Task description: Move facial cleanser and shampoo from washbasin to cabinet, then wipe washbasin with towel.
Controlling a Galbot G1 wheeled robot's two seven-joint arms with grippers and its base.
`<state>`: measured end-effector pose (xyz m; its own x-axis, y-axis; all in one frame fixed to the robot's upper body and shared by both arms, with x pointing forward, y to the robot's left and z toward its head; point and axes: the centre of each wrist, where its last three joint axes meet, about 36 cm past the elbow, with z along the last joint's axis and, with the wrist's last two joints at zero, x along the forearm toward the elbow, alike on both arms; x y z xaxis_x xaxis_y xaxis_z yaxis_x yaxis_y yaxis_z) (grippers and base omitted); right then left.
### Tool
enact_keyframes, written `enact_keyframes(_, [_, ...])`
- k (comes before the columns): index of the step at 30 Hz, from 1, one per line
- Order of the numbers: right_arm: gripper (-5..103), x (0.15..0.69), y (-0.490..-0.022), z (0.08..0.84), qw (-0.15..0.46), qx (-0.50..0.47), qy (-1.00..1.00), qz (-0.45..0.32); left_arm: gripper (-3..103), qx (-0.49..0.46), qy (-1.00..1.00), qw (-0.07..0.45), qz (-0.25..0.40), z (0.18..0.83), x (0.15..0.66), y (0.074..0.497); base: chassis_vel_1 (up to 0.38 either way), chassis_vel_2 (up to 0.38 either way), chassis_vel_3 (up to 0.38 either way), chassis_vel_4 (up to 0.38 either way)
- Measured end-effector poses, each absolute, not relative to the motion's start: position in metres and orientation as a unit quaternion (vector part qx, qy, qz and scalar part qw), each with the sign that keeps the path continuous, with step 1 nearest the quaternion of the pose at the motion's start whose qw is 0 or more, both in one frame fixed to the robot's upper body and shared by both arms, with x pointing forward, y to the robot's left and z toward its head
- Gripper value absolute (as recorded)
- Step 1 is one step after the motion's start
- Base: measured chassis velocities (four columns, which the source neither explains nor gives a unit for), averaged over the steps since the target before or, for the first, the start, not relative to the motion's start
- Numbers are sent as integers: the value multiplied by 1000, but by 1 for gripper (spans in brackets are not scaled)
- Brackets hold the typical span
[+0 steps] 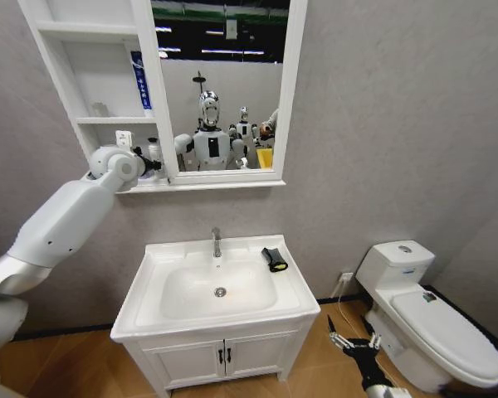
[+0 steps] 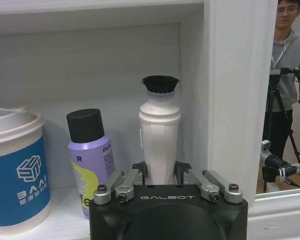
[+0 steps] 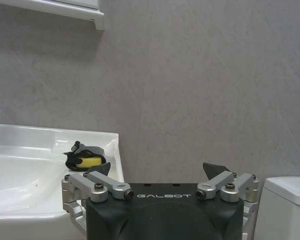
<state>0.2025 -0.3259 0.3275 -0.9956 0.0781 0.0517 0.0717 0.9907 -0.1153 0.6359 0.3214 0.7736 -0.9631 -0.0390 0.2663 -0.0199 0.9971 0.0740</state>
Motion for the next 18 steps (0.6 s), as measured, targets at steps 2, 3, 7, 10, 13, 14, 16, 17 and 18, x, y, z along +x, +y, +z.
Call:
enact_keyframes(2, [100, 202, -326, 327, 28, -38, -997, 56, 30, 16, -990, 136, -37, 772, 637, 322, 0, 0, 0, 0])
enact_keyframes(3, [100, 202, -326, 327, 28, -38, -997, 56, 28, 18, -990, 136, -38, 771, 637, 323, 0, 0, 0, 0])
enact_keyframes(7, [100, 202, -326, 327, 29, -38, -997, 56, 39, 23, -989, 138, -40, 768, 639, 326, 0, 0, 0, 0])
enact_keyframes(10, [100, 202, -327, 327, 28, -39, -997, 56, 49, 24, -989, 138, -38, 768, 638, 328, 0, 0, 0, 0])
enact_keyframes(13, [100, 202, -327, 327, 28, -41, -997, 56, 60, 23, -989, 138, -38, 767, 635, 330, 0, 0, 0, 0])
enact_keyframes(14, [100, 203, -328, 327, 28, -41, -997, 55, 66, 23, -990, 137, -38, 767, 633, 331, 0, 0, 0, 0])
enact_keyframes(16, [100, 204, -329, 327, 26, -42, -997, 55, 71, 21, -990, 136, -38, 767, 630, 333, 0, 0, 0, 0])
enact_keyframes(17, [100, 206, -329, 328, 25, -43, -997, 54, 76, 20, -990, 135, -38, 768, 626, 335, 0, 0, 0, 0])
enact_keyframes(18, [100, 208, -330, 328, 25, -43, -997, 54, 82, 18, -990, 134, -37, 768, 619, 338, 0, 0, 0, 0])
